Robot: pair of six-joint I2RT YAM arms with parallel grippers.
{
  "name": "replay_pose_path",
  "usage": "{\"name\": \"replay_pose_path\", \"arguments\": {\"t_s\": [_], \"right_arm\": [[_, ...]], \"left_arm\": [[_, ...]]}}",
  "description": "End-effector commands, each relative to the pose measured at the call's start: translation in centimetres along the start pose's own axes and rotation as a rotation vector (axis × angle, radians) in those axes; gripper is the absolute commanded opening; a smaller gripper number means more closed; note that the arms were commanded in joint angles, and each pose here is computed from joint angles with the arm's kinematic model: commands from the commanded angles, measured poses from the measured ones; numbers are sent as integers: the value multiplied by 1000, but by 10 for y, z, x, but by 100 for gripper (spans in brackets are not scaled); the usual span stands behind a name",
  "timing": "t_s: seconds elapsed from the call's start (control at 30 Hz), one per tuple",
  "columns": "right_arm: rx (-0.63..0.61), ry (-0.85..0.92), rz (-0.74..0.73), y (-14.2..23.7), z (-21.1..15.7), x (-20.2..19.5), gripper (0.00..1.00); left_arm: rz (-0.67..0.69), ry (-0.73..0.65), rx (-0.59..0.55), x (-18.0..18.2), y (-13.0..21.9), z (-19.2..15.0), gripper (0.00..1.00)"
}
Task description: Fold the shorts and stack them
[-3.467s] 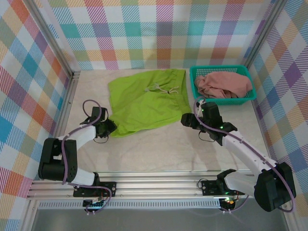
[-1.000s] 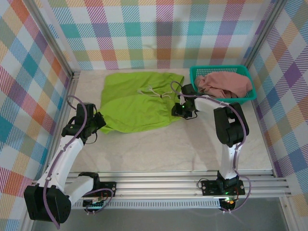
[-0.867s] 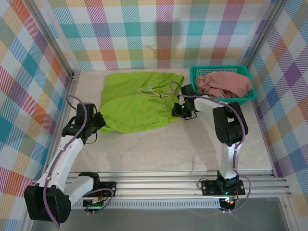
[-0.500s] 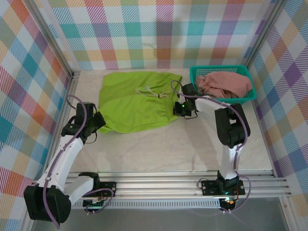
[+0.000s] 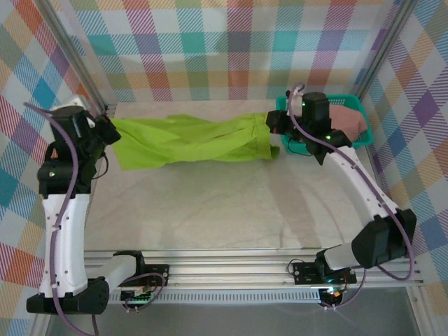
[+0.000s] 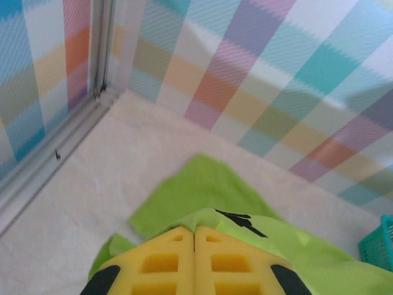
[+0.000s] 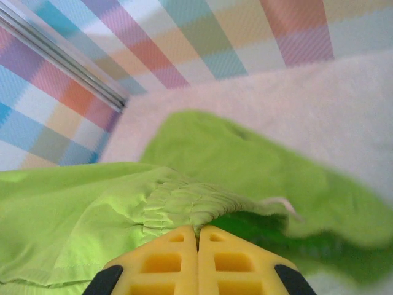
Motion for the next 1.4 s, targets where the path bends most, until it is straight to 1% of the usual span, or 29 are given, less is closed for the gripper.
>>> {"name": "replay_pose_path", "arguments": {"t_s": [0.0,0.2,0.33,0.43,0.53,0.7,0.83,0.93,1.0,1.1,1.17,1.23,1.3,1.37], "right_arm": [[-154,45,71,41,37,33,0],[-268,71,144,92,61,66,0],[-278,71,183,109,64,78,0],[-243,48,194,105,60,77,0],[-184,2,173,85,50,67,0],[-85,-49,132,33,38,51,0],[-52,-73,115,-12,40,44,0],[-59,-98,115,-44,57,43,0],[-72,-94,125,-64,73,44,0],[-129,-62,159,-76,107,56,0],[-181,-37,199,-72,130,69,0],[-246,-5,248,-60,152,85,0],[-322,29,298,-39,172,100,0],[-396,67,342,-12,187,111,0]], "left_arm": [[25,-40,-54,1,27,20,0],[-32,-20,-186,-11,73,55,0],[-69,-9,-251,-16,97,70,0],[-77,-10,-234,-18,94,69,0],[-41,-9,-170,-15,66,58,0],[17,2,-58,-10,2,35,0],[67,16,-15,-10,-46,29,0],[98,44,0,-12,-80,35,0],[114,58,-5,-15,-98,45,0],[103,63,-56,-26,-109,73,0],[77,72,-109,-34,-102,97,0],[47,81,-182,-43,-86,122,0],[5,92,-280,-50,-57,148,0],[-35,91,-393,-56,-19,170,0]]}}
Point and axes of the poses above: each hand's point on the last joint's axis, 136 mm out from that joint toward the fingers, its own y axis back along the fingers, its own x axis along the line the jaws close on, z = x × y, the point moved 6 cm from there along y, back along the fingers, and after that the axes turned 2 degrees about y, right-handed, at the moved point
